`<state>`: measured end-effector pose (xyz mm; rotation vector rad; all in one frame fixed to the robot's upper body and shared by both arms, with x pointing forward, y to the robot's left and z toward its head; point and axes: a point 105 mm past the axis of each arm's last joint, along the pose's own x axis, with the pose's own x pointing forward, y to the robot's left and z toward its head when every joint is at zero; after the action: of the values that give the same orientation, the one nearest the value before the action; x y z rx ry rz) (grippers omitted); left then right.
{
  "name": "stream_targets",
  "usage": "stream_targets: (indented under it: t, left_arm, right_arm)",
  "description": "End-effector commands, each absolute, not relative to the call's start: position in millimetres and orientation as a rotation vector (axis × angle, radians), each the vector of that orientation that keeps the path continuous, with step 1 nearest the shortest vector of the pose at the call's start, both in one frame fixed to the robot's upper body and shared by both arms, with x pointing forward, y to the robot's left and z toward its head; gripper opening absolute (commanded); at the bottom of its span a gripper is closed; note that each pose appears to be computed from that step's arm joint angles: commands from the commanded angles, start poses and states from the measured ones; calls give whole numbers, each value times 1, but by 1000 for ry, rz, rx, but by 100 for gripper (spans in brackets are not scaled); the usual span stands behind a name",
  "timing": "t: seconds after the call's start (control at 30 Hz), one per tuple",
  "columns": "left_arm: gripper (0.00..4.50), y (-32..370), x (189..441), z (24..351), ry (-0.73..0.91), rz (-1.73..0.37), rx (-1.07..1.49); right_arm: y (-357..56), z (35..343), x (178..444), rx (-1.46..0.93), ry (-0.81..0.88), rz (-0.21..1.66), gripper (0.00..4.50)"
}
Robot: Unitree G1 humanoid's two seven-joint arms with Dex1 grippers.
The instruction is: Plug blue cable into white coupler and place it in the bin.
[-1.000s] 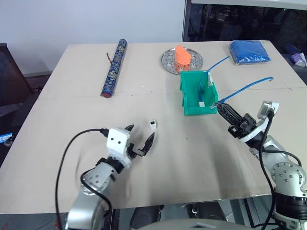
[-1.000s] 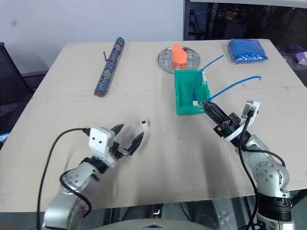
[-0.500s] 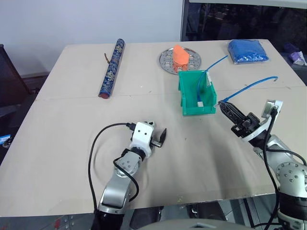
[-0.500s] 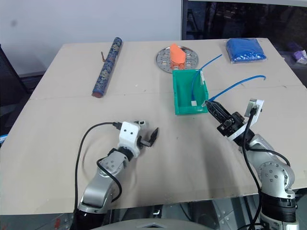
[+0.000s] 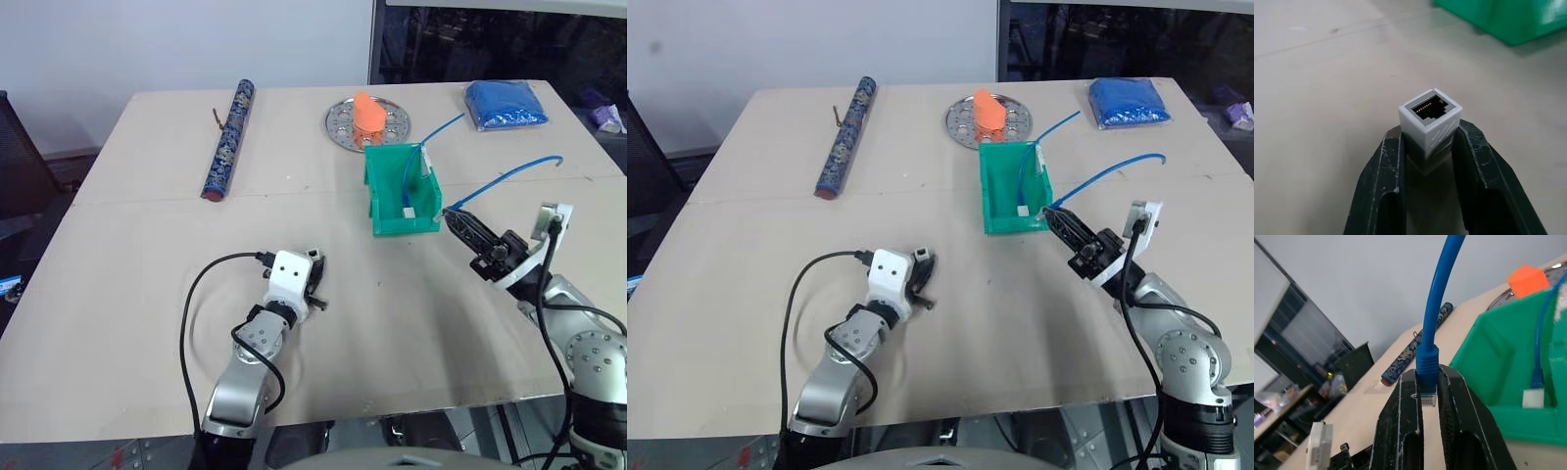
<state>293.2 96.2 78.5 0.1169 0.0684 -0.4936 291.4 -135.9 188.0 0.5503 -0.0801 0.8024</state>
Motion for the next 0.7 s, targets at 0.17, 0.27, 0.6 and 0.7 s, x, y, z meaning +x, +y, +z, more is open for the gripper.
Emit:
stream_targets:
  t: [0.17, 0.27, 0.6, 0.7]
  left_arm:
    - [71, 55, 295, 133, -57, -1089, -13]
    - [71, 44, 286, 139, -17, -1334, -24]
    - [71, 50, 277, 144, 59, -1644, 38]
    - [71, 51, 278, 146, 57, -1659, 38]
  right_arm:
    - [-83, 194, 284, 9, -92, 1043, 0]
    - [-74, 188, 283, -63, -103, 1125, 0]
    - [-75, 200, 274, -101, -175, 1296, 0]
    - [-72, 200, 266, -90, -163, 1362, 0]
